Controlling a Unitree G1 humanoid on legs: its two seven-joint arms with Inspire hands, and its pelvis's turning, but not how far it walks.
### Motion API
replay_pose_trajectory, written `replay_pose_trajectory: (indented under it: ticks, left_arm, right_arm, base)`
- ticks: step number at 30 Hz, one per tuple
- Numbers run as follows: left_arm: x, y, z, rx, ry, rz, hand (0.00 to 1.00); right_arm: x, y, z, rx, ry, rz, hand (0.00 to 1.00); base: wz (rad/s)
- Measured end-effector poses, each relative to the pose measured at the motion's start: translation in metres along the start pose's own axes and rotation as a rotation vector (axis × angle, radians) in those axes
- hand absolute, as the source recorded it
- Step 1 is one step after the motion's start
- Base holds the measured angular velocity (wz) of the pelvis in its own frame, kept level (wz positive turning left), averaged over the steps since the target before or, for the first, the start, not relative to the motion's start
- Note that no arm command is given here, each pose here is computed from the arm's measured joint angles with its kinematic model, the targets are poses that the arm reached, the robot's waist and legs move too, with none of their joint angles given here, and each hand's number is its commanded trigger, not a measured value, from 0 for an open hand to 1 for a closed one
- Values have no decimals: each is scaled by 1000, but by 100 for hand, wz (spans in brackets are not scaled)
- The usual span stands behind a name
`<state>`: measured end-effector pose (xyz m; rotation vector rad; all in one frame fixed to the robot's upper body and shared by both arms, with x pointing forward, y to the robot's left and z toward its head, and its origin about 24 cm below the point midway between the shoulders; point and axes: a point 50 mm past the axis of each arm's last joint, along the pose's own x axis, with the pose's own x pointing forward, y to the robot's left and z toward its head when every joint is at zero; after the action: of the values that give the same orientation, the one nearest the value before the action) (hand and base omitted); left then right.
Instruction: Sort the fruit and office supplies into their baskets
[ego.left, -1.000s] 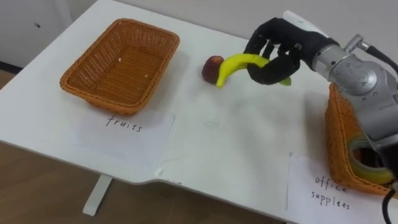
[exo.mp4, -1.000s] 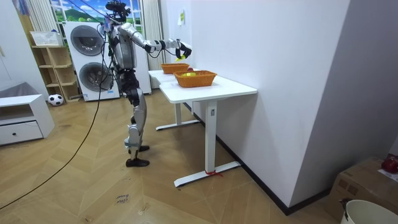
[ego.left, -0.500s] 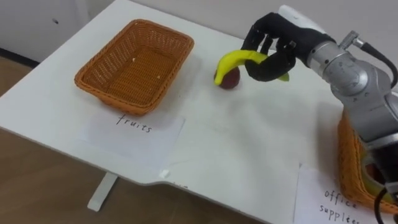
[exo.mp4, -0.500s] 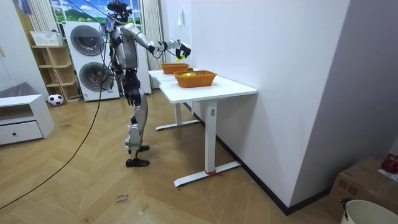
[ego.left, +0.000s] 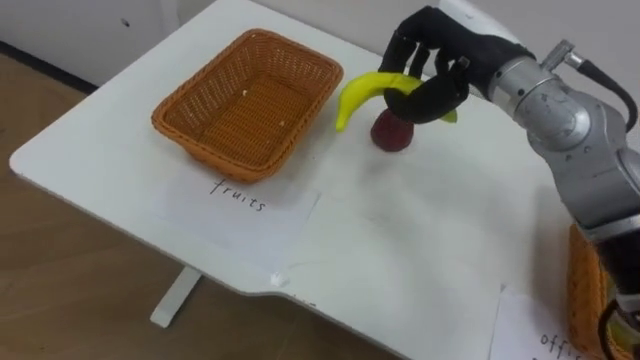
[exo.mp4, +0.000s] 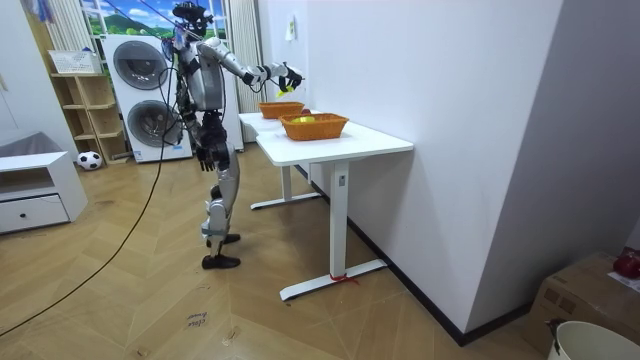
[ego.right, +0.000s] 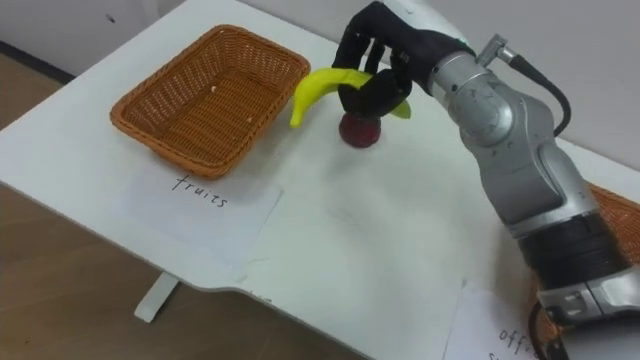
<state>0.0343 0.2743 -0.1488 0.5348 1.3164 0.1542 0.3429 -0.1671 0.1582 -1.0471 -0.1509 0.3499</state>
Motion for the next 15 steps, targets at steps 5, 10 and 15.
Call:
replay_pose_trajectory:
  ticks: [5,10,15]
  left_arm:
    - [0,0,0,0,1,1,0]
    - [0,6,-2,-11,9,13,0]
    - [1,7,-4,-13,20,10,0]
  right_arm:
    - [0,-1,-1,2,3,-21,100]
    - [1,0,-7,11,33,-41,100]
    - [1,2,-11,47,49,-57,100]
  base:
    - [13]
    - [3]
    - [3]
